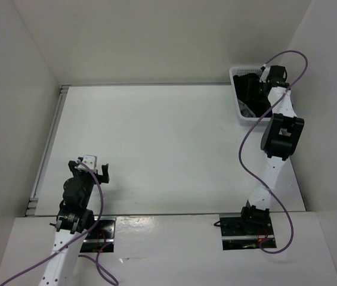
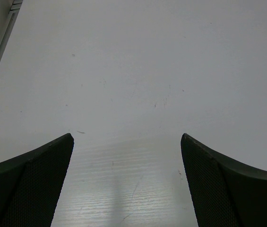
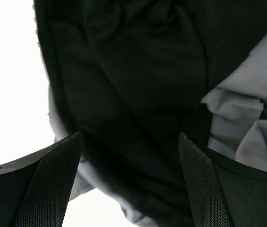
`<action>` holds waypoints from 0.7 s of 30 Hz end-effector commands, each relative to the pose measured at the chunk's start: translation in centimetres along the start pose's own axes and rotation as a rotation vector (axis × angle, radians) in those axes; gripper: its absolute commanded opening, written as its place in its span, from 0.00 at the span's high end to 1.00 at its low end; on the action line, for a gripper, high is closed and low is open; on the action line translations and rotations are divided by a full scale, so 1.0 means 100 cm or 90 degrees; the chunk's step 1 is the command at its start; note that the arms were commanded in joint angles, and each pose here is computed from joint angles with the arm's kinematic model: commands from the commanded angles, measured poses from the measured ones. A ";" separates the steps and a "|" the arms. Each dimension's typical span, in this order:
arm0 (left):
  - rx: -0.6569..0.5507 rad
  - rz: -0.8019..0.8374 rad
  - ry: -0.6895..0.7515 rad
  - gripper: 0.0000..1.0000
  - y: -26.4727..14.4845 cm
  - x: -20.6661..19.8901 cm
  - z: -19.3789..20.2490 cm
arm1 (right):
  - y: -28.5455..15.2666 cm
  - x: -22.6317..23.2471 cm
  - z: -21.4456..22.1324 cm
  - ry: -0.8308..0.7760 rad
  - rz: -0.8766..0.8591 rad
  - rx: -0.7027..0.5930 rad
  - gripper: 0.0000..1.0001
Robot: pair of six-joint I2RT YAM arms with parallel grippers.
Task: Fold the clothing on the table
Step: Grab the skirt from the pile
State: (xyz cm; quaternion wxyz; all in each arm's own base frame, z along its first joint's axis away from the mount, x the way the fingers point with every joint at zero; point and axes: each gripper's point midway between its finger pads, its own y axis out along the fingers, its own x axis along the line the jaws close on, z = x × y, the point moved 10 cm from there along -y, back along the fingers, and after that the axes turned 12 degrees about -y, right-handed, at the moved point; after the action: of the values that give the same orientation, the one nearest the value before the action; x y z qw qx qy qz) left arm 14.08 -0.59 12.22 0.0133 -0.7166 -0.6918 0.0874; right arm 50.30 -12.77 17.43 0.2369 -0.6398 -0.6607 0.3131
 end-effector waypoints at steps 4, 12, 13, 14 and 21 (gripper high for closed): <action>-0.067 0.003 -0.016 0.00 0.001 -0.001 -0.003 | 0.007 -0.009 -0.021 -0.016 0.042 -0.038 0.15; -0.067 0.003 -0.016 0.00 0.001 -0.001 -0.003 | 0.029 -0.014 -0.015 -0.018 0.052 -0.010 0.20; -0.067 0.003 -0.016 0.00 0.001 -0.001 -0.003 | 0.034 -0.015 -0.015 -0.018 0.052 -0.010 0.21; -0.067 0.003 -0.016 0.00 0.001 -0.001 -0.003 | 0.032 -0.015 -0.016 -0.018 0.052 -0.010 0.23; -0.067 0.003 -0.016 0.00 0.001 -0.001 -0.003 | 0.047 -0.010 -0.012 -0.032 0.041 0.009 0.48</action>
State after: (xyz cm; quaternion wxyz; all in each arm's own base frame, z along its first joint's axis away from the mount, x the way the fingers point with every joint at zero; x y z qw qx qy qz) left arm 14.08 -0.59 12.22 0.0133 -0.7166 -0.6918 0.0874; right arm 54.06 -14.09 14.54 0.2234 -0.6526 -0.6434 0.3320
